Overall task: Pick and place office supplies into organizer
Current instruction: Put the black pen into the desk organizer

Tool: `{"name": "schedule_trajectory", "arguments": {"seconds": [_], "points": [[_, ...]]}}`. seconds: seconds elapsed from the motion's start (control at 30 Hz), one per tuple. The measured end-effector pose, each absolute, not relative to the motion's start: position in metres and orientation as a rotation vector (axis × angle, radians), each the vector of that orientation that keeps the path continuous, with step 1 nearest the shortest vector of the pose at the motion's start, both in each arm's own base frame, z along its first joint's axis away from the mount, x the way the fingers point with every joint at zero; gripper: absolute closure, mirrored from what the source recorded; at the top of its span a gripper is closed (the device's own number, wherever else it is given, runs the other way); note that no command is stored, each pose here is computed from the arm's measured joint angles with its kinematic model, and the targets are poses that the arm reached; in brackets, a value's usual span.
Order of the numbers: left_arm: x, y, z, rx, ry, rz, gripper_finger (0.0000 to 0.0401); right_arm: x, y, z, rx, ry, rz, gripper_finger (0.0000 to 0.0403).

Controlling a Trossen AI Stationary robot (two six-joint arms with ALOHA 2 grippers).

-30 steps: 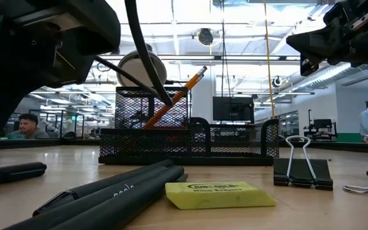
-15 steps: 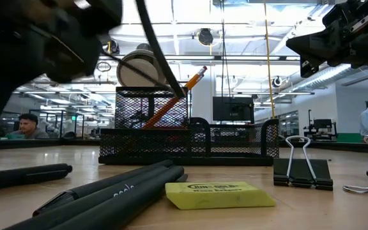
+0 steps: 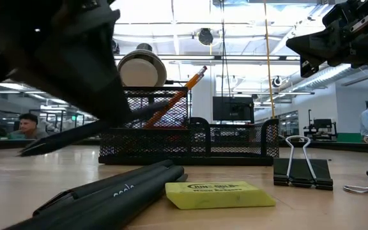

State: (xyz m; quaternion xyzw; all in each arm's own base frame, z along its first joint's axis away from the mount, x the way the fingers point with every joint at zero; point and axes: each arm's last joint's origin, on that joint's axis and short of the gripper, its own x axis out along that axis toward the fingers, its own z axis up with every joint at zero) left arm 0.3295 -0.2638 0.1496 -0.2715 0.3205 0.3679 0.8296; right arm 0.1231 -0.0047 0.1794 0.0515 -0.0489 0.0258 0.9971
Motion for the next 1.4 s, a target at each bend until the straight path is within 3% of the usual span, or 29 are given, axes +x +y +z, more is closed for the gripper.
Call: {"name": "schedule_trajectory", "arguments": {"seconds": [0.43, 0.6, 0.83, 1.07, 1.23, 1.4], "points": [[0.357, -0.246, 0.196, -0.073, 0.445, 0.73, 0.0376, 0.123, -0.005, 0.179, 0.103, -0.096, 0.051, 0.0402], [0.366, -0.213, 0.234, 0.013, 0.485, 0.728, 0.0376, 0.123, -0.005, 0.179, 0.103, -0.096, 0.05, 0.0402], [0.354, -0.181, 0.316, 0.159, 0.438, 0.644, 0.0375, 0.123, -0.005, 0.179, 0.103, -0.097, 0.049, 0.0402], [0.371, -0.151, 0.375, 0.258, 0.31, 0.289, 0.0375, 0.123, -0.005, 0.179, 0.101, -0.099, 0.049, 0.0402], [0.393, -0.126, 0.381, 0.358, 0.22, -0.018, 0.0375, 0.123, -0.005, 0.179, 0.103, -0.093, 0.049, 0.0402], [0.405, -0.094, 0.366, 0.404, 0.185, -0.046, 0.0375, 0.124, -0.005, 0.176, 0.106, -0.064, 0.049, 0.0402]]}}
